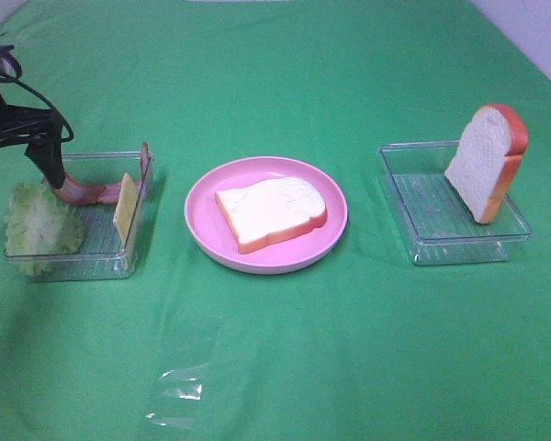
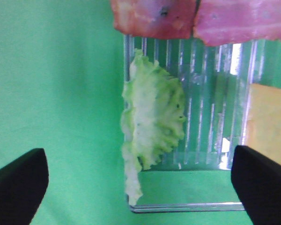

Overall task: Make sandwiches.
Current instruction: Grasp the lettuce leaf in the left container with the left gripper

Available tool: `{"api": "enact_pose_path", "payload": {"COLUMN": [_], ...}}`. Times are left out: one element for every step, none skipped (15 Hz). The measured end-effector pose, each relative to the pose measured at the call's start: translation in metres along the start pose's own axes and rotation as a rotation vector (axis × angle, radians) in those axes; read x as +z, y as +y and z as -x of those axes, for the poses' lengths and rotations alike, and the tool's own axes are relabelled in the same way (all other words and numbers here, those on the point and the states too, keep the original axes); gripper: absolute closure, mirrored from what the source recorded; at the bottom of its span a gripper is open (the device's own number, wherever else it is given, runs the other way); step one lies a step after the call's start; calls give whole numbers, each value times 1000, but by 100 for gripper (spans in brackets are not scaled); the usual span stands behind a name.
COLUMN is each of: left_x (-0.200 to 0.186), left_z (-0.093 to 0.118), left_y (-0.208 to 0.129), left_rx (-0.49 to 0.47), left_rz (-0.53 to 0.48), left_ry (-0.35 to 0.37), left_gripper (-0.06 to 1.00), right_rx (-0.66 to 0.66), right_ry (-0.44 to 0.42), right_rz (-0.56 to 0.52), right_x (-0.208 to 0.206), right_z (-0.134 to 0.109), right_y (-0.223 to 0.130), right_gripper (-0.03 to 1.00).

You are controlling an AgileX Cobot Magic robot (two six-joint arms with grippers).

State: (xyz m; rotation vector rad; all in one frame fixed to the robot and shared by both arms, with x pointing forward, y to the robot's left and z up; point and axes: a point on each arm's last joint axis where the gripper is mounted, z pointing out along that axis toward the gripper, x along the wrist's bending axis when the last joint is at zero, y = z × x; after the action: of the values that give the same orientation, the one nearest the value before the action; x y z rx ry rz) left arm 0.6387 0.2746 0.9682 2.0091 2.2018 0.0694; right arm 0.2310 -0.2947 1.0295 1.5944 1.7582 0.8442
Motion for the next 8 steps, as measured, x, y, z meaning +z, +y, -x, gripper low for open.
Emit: {"api": "enact_pose_path", "payload": {"left_x": [7, 10, 12, 14, 18, 22, 26, 29], "left_z": [1, 3, 4, 5, 5, 5, 5, 5], "left_y": [-1, -1, -1, -1, -1, -2, -2, -2], "left_rx": [13, 16, 21, 23, 22, 22, 22, 21], "left_rz": [-31, -38, -45, -47, -56, -66, -77, -84], "left_ry": [24, 25, 25, 25, 26, 28, 30, 31], "left_gripper": [-3, -3, -3, -3, -3, -3, -3, -3], "right_rx": [0, 0, 0, 0, 0, 0, 1, 1], "right_ry": [0, 1, 1, 1, 1, 1, 1, 1], "right_rz": [0, 0, 0, 0, 0, 0, 0, 0], "right_x": [0, 0, 0, 0, 0, 0, 0, 0], "right_z": [0, 0, 0, 0, 0, 0, 0, 0], "right_y": [0, 0, 0, 0, 0, 0, 0, 0], "right_gripper": [-2, -2, -2, -2, -2, -2, -2, -2]}}
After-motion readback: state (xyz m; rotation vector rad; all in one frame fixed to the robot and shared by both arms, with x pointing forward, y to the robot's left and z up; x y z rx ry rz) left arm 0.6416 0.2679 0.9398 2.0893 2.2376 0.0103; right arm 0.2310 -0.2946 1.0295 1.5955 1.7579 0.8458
